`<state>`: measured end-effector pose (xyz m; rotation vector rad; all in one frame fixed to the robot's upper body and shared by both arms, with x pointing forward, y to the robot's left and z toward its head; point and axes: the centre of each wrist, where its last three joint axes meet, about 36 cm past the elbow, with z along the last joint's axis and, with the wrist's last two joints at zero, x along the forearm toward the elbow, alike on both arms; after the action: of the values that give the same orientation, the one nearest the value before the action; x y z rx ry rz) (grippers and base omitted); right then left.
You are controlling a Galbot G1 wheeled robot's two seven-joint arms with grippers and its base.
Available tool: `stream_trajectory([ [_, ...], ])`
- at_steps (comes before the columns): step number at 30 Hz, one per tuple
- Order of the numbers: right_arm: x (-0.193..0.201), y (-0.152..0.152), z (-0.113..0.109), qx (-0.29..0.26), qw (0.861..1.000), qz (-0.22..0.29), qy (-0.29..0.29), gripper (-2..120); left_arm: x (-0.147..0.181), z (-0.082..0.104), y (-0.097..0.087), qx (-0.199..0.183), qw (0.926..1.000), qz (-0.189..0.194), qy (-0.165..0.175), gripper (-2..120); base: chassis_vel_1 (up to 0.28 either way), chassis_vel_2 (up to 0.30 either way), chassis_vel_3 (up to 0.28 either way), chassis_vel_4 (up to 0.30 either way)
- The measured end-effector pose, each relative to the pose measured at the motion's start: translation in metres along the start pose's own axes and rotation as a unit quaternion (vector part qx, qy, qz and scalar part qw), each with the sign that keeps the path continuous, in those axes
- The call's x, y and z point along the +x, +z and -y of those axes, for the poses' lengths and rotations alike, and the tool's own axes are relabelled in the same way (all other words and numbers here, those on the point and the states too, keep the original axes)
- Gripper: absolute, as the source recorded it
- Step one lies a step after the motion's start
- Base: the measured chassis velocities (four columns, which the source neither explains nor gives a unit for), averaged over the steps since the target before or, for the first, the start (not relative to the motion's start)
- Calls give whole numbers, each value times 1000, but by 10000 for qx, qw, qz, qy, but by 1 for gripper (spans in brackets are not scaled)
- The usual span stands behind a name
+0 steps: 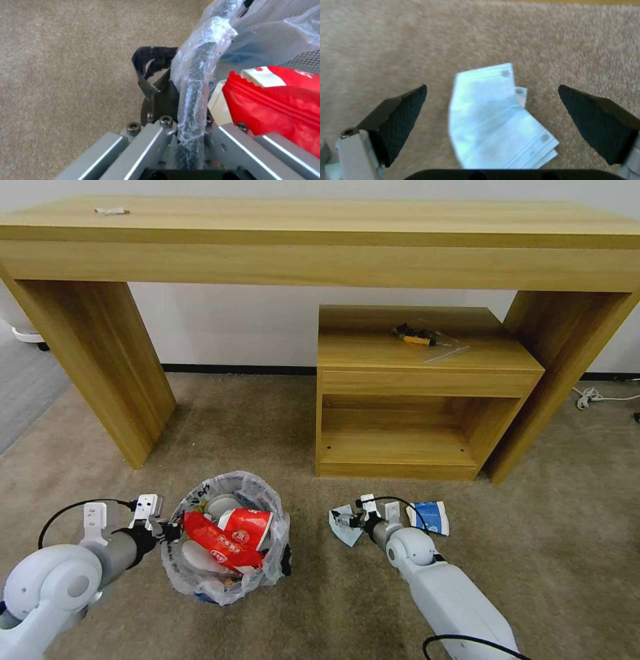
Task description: Pick up the trash bin and place the garbage on the floor into it.
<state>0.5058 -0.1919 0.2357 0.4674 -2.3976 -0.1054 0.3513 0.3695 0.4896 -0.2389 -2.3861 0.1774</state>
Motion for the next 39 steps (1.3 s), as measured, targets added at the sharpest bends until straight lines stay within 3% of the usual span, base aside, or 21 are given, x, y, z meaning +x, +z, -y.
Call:
stream_trajectory([
  [7,-19,4,7,98,9997,-173,-167,100,-1,2,0,-21,10000,-19,35,0,0,0,0,0],
  [14,-36,6,-5,257,9988,-362,-190,100,1,3,-2,-51,10000,12,51,0,0,0,0,0],
  [20,-46,6,-3,327,9982,-504,-92,100,2,4,-5,-71,9999,38,82,0,0,0,0,0],
  [39,-40,13,0,402,9977,-530,83,34,6,8,-11,-164,9997,70,181,0,0,0,0,0],
])
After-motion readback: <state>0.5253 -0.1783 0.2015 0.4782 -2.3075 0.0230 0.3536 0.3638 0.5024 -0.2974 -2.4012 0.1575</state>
